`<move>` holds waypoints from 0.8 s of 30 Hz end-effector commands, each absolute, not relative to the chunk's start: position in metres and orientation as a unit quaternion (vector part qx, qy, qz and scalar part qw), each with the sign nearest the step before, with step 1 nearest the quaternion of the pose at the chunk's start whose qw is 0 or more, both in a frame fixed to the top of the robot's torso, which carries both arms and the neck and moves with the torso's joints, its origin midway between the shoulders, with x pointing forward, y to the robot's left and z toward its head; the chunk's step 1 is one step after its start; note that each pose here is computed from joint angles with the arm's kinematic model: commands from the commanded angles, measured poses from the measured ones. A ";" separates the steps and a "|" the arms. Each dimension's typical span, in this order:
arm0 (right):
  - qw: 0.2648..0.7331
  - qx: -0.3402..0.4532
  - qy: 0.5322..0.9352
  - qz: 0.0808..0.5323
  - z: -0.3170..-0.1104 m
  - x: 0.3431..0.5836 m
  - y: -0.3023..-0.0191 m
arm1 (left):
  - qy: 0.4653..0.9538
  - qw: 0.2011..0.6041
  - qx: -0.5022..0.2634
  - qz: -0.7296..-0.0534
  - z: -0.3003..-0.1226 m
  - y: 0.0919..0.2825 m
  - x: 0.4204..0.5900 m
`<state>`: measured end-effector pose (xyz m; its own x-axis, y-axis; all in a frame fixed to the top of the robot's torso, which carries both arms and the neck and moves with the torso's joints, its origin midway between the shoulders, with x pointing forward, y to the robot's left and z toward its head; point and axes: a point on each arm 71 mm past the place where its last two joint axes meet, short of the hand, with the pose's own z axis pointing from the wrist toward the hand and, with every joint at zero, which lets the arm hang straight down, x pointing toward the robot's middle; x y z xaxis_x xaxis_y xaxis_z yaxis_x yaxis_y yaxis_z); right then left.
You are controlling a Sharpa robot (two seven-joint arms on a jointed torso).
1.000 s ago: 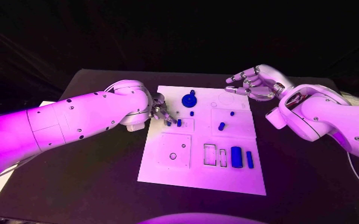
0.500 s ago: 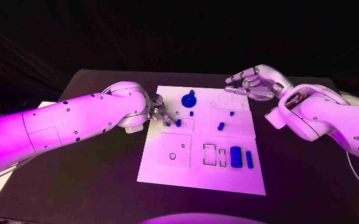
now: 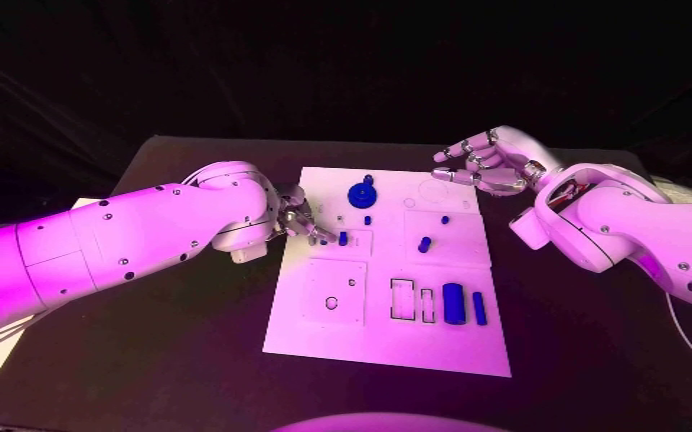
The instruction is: Assemble the parts on the task board
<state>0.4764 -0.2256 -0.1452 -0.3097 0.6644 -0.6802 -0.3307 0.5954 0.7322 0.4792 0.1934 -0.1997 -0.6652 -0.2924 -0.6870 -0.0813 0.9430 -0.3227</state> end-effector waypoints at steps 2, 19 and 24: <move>0.571 0.119 0.687 0.433 -0.146 0.476 -0.226 | 0.893 0.398 -0.122 -0.171 -0.193 0.192 0.476; 0.572 0.121 0.686 0.433 -0.146 0.476 -0.227 | 0.769 0.536 -0.061 -0.342 -0.159 0.163 0.487; 0.572 0.121 0.686 0.434 -0.146 0.476 -0.226 | 0.744 0.571 0.031 -0.345 -0.162 0.141 0.491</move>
<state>0.4765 -0.2273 -0.1457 -0.3087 0.6656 -0.6795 -0.3263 0.5969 0.7330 0.4914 0.1503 -0.1714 -0.4535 -0.4182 -0.7871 0.2533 0.7862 -0.5637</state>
